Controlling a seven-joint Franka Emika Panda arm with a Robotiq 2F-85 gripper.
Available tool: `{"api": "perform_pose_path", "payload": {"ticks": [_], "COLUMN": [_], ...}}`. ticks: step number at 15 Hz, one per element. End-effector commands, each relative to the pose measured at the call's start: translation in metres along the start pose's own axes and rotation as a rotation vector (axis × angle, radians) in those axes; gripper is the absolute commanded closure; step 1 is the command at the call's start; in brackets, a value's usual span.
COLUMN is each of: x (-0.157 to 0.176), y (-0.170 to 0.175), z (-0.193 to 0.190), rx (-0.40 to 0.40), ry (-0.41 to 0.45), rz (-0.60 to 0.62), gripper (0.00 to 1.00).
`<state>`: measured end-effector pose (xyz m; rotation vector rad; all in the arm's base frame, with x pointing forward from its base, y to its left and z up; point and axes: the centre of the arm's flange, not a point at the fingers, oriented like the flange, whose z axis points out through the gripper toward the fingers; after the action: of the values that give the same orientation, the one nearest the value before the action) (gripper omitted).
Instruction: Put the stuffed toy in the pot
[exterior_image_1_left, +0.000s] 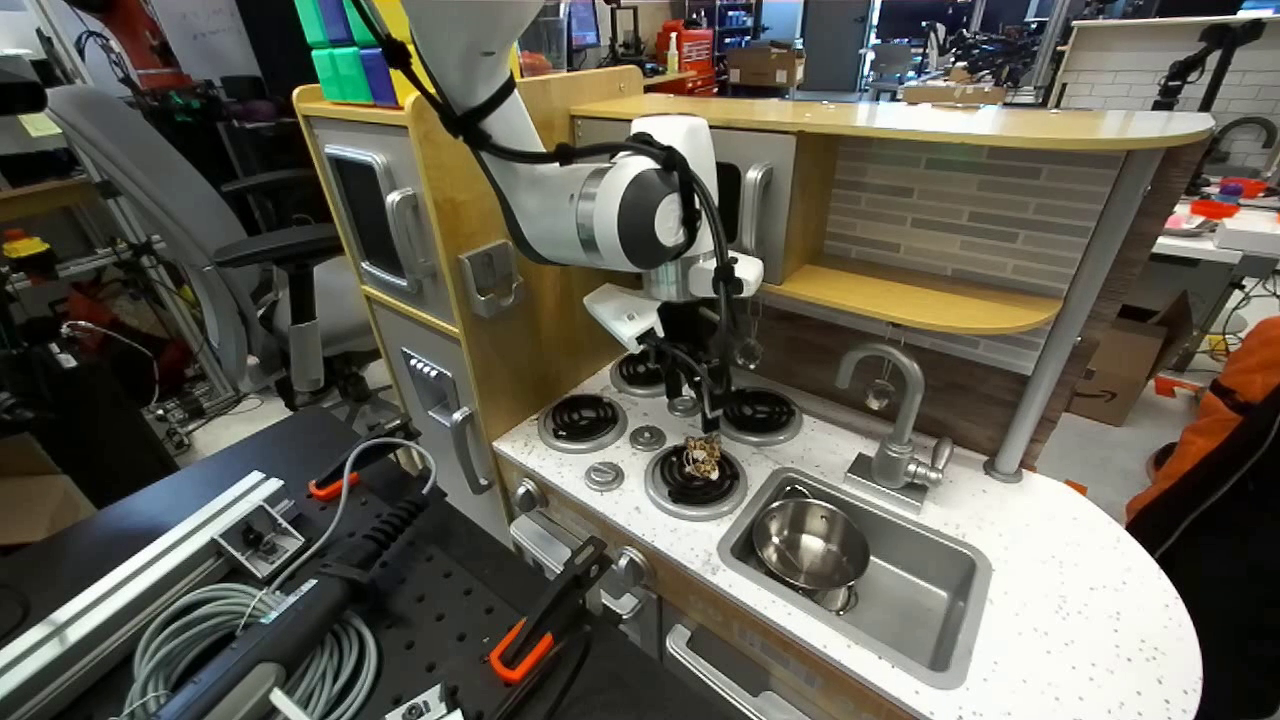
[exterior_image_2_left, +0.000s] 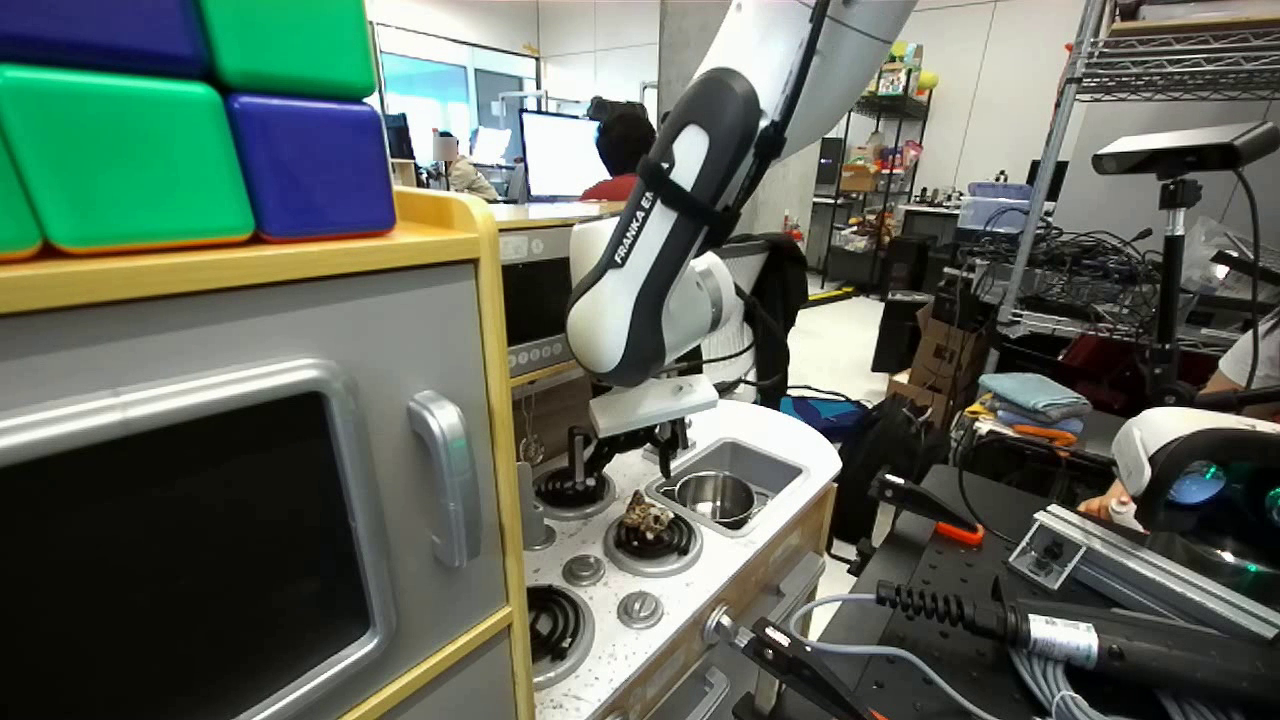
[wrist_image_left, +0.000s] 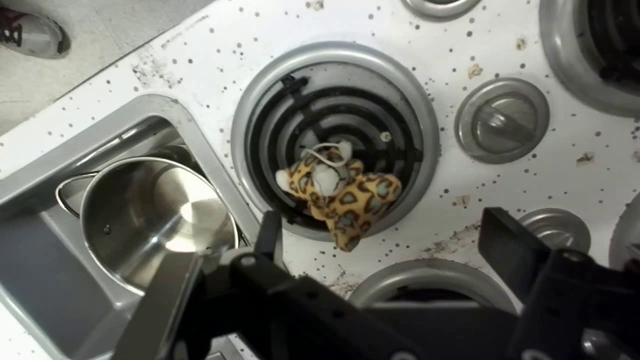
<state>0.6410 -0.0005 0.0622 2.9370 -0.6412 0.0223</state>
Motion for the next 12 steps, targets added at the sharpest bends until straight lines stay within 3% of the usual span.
{"api": "perform_pose_path", "payload": {"ticks": [1, 8, 9, 10, 12], "x": [0.025, 0.025, 0.026, 0.026, 0.027], "y": [-0.019, 0.003, 0.004, 0.004, 0.003], "z": [0.019, 0.045, 0.047, 0.049, 0.051], "rx": [-0.028, -0.084, -0.086, -0.090, -0.094], "ry": [0.008, -0.056, -0.069, -0.073, -0.078], "rz": [0.033, 0.053, 0.053, 0.056, 0.055], "gripper": [0.00, 0.00, 0.04, 0.26, 0.31]}}
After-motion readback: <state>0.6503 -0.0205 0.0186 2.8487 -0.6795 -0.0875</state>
